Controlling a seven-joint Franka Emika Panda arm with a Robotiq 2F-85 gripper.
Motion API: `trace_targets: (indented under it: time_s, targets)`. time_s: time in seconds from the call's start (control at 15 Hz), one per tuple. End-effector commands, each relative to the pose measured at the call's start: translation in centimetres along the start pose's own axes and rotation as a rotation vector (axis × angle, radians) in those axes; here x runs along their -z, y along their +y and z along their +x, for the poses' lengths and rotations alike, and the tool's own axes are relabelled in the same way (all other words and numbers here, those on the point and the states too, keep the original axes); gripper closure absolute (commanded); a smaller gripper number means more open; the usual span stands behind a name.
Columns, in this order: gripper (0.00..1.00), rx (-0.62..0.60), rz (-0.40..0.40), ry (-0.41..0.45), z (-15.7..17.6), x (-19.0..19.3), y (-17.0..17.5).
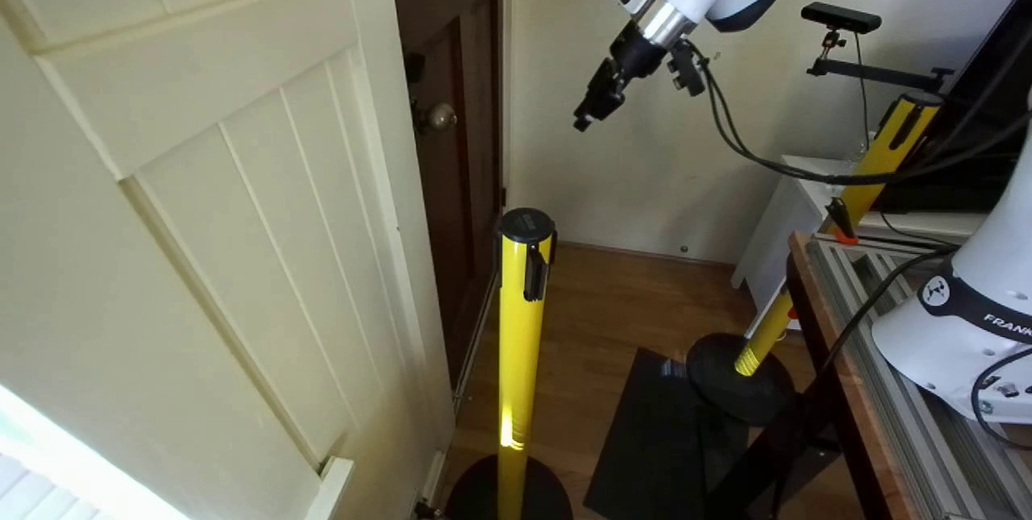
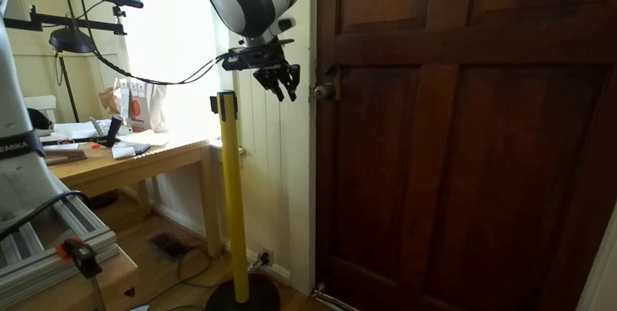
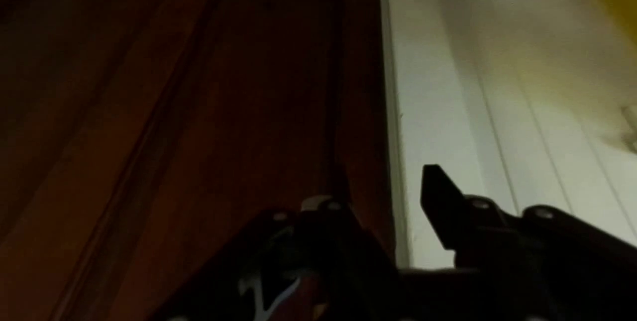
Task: Turn the lock on the door.
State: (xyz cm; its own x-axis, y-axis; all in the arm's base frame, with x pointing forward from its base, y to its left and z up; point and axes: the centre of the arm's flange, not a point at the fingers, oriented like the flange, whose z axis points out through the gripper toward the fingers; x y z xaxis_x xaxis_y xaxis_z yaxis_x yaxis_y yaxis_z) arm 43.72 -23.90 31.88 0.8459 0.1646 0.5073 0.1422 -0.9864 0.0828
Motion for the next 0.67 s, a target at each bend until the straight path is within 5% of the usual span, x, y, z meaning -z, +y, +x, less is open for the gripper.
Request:
trace_targets:
  time_s: [0.0, 0.2, 0.4, 0.6]
  targets:
    - [0.26, 0.004, 0.096, -0.134, 2.3, 8.3, -0.5]
    - [0.04, 0.0, 0.097, -0.26, 3.4, 13.0, -1.3]
    - [0.0, -0.013, 0.08, -0.324, 6.8, 17.5, -2.5]
    - [0.0, -0.029, 0.004, -0.23, 9.9, 18.8, -4.8]
